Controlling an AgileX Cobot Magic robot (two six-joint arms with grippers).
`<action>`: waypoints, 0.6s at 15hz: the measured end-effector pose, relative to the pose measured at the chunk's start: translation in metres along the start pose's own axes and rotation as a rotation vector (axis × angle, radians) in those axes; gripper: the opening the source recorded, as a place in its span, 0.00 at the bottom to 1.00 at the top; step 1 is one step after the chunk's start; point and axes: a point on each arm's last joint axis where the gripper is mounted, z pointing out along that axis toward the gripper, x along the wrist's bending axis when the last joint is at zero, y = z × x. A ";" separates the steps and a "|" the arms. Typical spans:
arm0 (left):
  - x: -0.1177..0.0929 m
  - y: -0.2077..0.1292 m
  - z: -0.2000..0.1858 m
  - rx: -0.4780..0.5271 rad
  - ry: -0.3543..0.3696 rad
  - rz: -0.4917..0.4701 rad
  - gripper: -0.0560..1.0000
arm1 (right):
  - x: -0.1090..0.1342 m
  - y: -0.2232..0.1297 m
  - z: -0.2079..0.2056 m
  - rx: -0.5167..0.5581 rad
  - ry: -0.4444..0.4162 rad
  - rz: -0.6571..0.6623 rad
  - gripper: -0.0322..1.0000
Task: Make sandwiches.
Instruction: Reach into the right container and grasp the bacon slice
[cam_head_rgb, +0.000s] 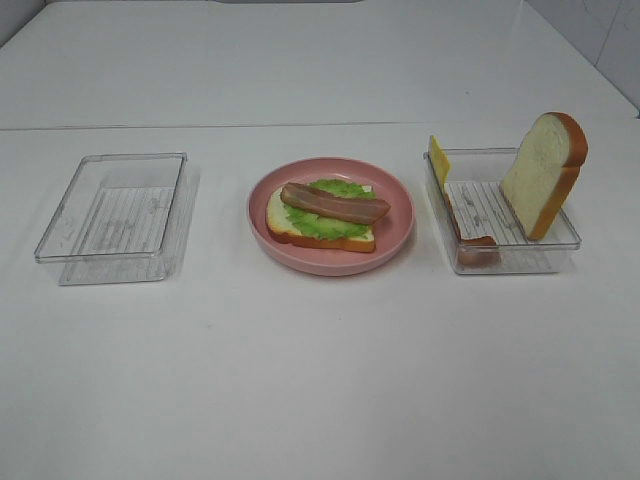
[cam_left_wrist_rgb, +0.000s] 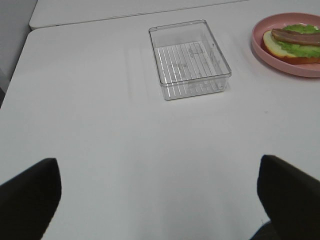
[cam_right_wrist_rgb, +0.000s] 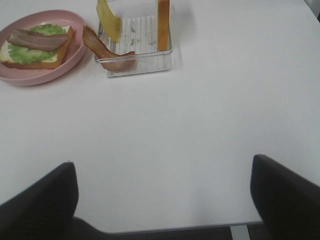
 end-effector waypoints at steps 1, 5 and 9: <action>0.000 0.000 0.000 -0.002 0.000 0.000 0.99 | 0.000 0.000 0.000 0.000 0.000 0.000 0.90; 0.000 0.000 0.000 -0.002 0.000 0.000 0.99 | 0.000 0.000 0.000 0.000 0.000 0.000 0.90; 0.000 0.000 0.000 -0.002 0.000 0.000 0.99 | 0.000 0.000 0.000 0.000 0.000 0.000 0.90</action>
